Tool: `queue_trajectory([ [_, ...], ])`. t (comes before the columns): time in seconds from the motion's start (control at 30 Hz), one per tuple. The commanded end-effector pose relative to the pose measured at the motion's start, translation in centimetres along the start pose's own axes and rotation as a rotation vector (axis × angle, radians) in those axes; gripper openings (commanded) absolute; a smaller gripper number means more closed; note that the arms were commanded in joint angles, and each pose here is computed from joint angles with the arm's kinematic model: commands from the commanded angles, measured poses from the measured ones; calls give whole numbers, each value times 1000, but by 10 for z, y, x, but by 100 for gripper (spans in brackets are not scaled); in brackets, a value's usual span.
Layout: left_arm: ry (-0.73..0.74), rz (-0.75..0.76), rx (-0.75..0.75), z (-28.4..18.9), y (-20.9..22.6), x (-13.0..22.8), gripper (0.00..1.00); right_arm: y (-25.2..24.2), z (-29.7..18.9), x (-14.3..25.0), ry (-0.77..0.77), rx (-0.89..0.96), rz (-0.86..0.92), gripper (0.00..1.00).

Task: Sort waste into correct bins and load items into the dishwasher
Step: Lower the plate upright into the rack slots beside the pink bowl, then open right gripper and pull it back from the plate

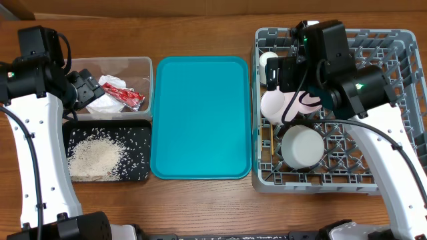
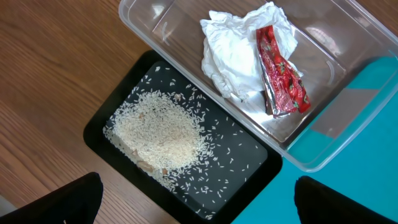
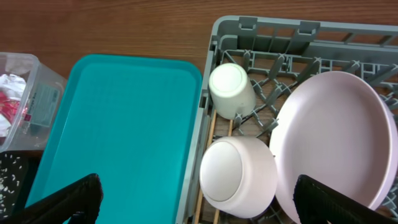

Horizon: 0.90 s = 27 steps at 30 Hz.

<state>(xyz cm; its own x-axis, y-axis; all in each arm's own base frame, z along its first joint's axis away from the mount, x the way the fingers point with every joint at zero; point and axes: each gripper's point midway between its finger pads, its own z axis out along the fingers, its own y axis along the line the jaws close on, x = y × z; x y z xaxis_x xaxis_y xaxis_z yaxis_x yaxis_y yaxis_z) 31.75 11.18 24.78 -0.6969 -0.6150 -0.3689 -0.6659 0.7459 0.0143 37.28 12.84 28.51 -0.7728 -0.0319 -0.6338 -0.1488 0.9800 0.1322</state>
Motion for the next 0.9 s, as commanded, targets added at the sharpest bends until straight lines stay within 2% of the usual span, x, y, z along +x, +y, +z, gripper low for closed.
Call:
queue_trajectory([
  [0.0, -12, -6, -1, -2, 1, -4, 100, 5, -6, -6, -20, -20, 3, 100],
  [0.43, -12, -6, -1, -2, 1, -4, 100, 4, -14, -6, -37, -24, 3, 100],
  [0.63, -12, -6, -1, -2, 1, -4, 100, 5, -59, -14, -143, -50, 5, 100],
  [0.87, -12, -6, -1, -2, 1, -4, 100, 3, -139, -14, -329, -93, 8, 100],
])
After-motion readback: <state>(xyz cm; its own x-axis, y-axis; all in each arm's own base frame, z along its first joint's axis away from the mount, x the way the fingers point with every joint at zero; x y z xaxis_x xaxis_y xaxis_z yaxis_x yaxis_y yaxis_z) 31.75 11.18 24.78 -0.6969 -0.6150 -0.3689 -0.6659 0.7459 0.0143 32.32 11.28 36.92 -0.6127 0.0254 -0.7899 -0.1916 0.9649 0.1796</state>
